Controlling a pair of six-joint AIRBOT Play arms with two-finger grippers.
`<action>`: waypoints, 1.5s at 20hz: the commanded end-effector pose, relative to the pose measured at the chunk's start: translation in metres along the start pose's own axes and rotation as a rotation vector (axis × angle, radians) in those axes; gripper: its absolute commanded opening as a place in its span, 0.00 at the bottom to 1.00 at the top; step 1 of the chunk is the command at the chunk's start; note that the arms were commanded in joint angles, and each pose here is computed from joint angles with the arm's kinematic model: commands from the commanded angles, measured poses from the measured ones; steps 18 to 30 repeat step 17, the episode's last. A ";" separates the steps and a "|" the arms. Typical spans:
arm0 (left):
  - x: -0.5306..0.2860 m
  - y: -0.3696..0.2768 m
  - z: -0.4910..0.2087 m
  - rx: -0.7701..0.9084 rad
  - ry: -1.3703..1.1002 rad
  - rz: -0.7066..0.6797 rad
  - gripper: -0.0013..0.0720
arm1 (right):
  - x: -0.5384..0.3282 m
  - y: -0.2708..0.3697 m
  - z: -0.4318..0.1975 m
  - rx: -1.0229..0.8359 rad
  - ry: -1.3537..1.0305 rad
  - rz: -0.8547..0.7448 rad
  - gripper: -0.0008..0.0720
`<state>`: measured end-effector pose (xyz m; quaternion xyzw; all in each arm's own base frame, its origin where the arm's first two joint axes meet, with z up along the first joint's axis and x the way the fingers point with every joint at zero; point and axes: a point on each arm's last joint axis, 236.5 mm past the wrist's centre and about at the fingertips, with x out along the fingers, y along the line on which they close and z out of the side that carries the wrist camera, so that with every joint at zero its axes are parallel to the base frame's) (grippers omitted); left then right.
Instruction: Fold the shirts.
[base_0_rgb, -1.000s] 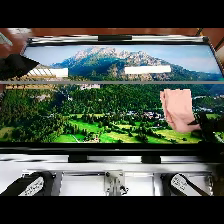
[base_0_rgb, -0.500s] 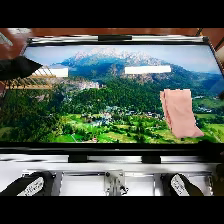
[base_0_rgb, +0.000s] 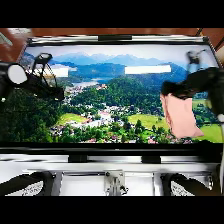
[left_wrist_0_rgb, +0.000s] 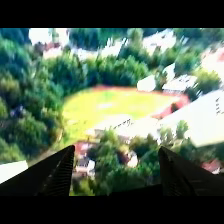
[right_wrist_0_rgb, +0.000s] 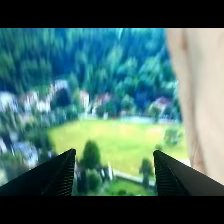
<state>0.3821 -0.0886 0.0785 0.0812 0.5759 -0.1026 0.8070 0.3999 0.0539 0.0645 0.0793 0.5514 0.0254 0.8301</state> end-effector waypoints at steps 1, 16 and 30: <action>0.013 0.005 -0.020 0.012 0.112 0.062 0.86 | 0.023 0.032 -0.032 -0.131 0.137 -0.014 0.83; 0.014 -0.010 -0.018 -0.001 0.104 0.002 0.86 | 0.021 0.033 -0.027 -0.130 0.113 -0.010 0.82; 0.014 -0.010 -0.018 0.000 0.104 0.002 0.86 | 0.021 0.033 -0.027 -0.130 0.112 -0.010 0.82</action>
